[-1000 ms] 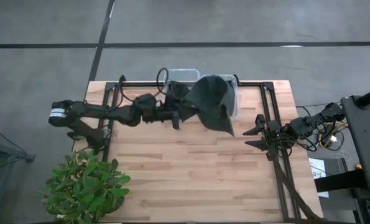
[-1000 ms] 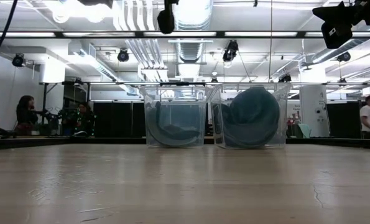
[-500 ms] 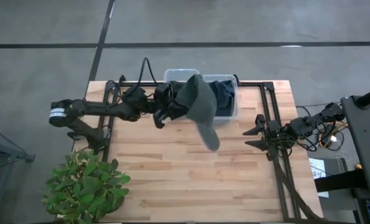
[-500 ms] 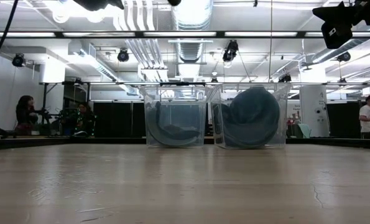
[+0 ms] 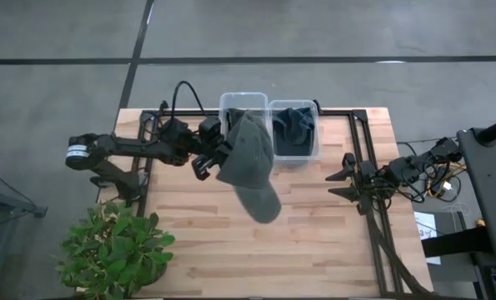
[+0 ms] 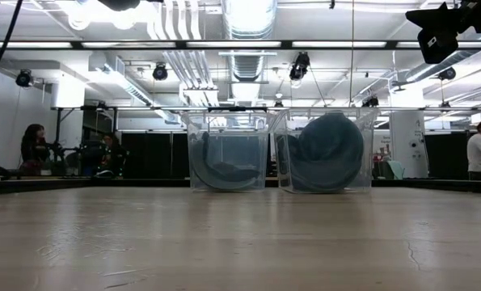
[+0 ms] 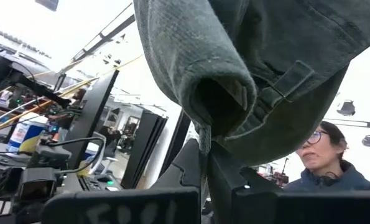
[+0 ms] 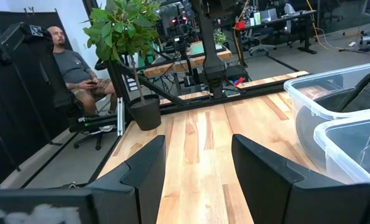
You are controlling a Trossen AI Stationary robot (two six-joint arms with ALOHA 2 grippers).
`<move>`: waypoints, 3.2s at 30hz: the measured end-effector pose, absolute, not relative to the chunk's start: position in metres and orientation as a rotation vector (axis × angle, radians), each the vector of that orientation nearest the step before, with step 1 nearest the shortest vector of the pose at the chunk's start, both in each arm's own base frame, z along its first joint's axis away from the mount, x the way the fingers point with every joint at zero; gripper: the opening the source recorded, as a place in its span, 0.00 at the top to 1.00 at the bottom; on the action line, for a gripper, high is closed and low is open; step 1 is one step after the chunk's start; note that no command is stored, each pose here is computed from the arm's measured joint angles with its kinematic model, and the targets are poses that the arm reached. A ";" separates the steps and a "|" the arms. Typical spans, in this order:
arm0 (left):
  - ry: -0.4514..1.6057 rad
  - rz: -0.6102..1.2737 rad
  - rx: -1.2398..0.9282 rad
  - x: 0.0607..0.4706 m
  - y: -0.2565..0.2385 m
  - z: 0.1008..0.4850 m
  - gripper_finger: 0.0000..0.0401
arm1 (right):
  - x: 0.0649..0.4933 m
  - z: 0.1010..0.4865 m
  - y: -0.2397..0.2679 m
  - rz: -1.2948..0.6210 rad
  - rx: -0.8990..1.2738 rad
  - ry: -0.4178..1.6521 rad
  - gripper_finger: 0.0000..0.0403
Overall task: Pick & Place hat
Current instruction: Put the dark gray cap into the left transparent bin
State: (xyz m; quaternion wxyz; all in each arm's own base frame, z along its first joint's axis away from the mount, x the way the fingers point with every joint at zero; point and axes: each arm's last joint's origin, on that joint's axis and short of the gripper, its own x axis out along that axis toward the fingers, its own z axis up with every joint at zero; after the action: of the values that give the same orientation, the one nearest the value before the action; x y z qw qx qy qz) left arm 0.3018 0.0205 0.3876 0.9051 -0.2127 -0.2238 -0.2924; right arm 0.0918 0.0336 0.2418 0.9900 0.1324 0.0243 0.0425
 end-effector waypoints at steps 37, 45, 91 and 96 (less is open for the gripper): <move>-0.754 -0.047 -1.050 0.304 0.038 0.388 0.99 | 0.092 0.242 0.034 0.083 0.318 0.051 0.56; -0.245 0.017 -1.030 0.324 0.034 0.363 0.99 | 0.092 0.242 0.034 0.083 0.318 0.051 0.55; 0.413 0.794 -1.134 0.253 0.159 0.336 0.99 | 0.080 0.242 0.030 0.167 0.206 0.026 0.55; 0.442 0.804 -1.139 0.256 0.160 0.330 0.99 | 0.080 0.242 0.030 0.162 0.219 0.027 0.56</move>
State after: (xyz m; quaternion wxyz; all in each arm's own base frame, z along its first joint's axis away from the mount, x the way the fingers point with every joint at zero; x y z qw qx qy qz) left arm 0.2560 0.1605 0.3304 0.7443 -0.5200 0.2018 0.3673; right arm 0.0802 0.0301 0.2424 0.9906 0.1092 0.0132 0.0808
